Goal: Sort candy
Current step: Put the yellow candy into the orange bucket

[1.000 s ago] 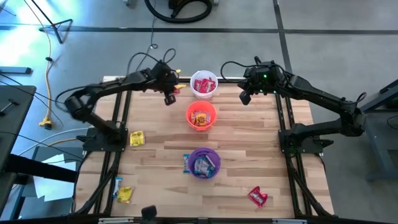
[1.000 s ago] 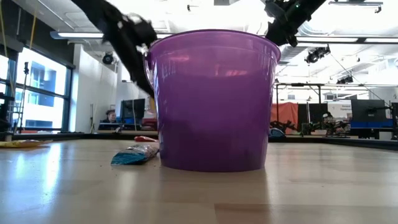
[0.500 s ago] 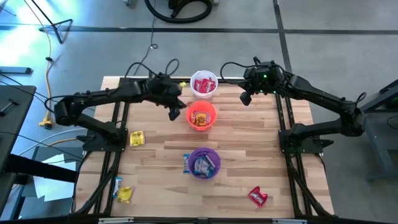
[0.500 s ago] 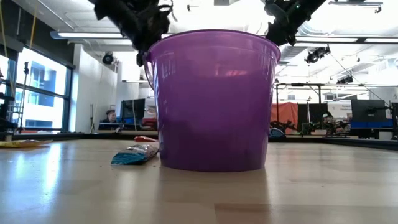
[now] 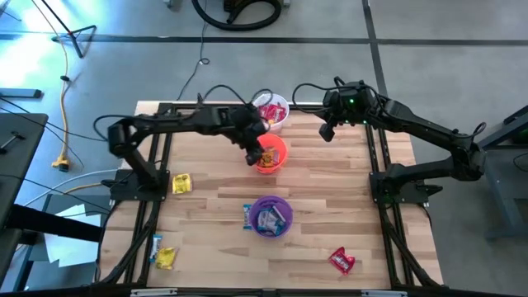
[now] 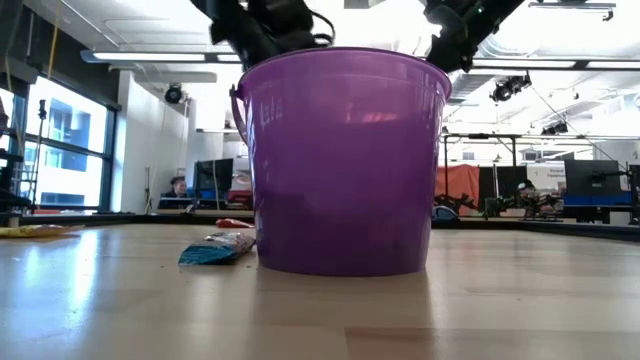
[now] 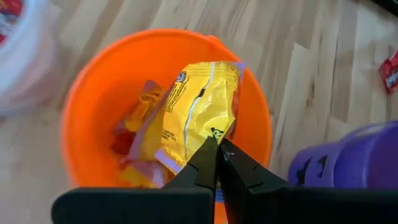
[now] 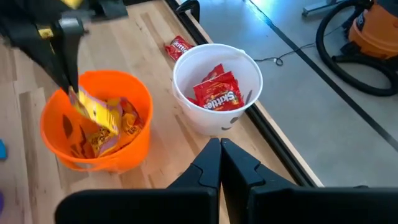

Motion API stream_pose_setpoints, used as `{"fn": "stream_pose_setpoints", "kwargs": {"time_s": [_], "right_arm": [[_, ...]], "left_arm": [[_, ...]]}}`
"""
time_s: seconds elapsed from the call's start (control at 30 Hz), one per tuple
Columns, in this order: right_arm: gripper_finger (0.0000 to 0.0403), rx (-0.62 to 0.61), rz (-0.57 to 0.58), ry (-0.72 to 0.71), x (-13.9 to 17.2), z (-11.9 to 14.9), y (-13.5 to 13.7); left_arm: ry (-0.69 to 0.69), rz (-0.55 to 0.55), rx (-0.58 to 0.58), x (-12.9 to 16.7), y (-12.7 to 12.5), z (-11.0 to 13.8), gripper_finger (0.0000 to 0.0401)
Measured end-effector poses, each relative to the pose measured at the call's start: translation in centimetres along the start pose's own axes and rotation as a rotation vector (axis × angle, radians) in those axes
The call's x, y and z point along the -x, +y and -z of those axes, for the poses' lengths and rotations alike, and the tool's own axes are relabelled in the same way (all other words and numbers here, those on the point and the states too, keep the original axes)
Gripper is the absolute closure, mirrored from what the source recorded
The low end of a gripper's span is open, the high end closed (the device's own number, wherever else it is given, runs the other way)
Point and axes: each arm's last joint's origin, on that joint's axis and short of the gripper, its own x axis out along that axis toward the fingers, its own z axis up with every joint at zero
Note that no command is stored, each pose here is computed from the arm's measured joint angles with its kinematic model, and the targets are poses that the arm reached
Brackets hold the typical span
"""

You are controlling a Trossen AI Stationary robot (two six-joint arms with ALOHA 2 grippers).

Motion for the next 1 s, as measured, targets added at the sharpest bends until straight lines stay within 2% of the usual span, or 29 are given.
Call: {"fn": "stream_pose_setpoints", "kwargs": {"time_s": [0.13, 0.23, 0.53, 0.67, 0.83, 1.0], "right_arm": [[0.0403, 0.022, 0.000, 0.000, 0.0, 0.0, 0.0], [0.0403, 0.016, -0.001, 0.000, 0.0, 0.0, 0.0], [0.0403, 0.016, -0.007, 0.008, 0.0, 0.1, 0.0], [0.0403, 0.016, -0.007, 0.008, 0.0, 0.1, 0.0], [0.0403, 0.016, -0.007, 0.007, 0.0, 0.1, 0.0], [0.0403, 0.016, -0.007, 0.007, 0.0, 0.1, 0.0]], "left_arm": [[0.052, -0.003, 0.055, -2.4, 0.3, -0.6, 0.0400], [0.074, -0.001, 0.035, -3.7, 0.4, -0.8, 0.0391], [0.105, 0.015, 0.008, -4.6, 0.6, -0.5, 0.0314], [0.083, 0.019, -0.005, -3.4, 0.3, -0.7, 0.0287], [0.046, 0.014, -0.031, -0.7, -0.3, -0.9, 0.0277], [0.131, -0.054, -0.045, 1.3, -0.2, 1.1, 0.0277]]}}
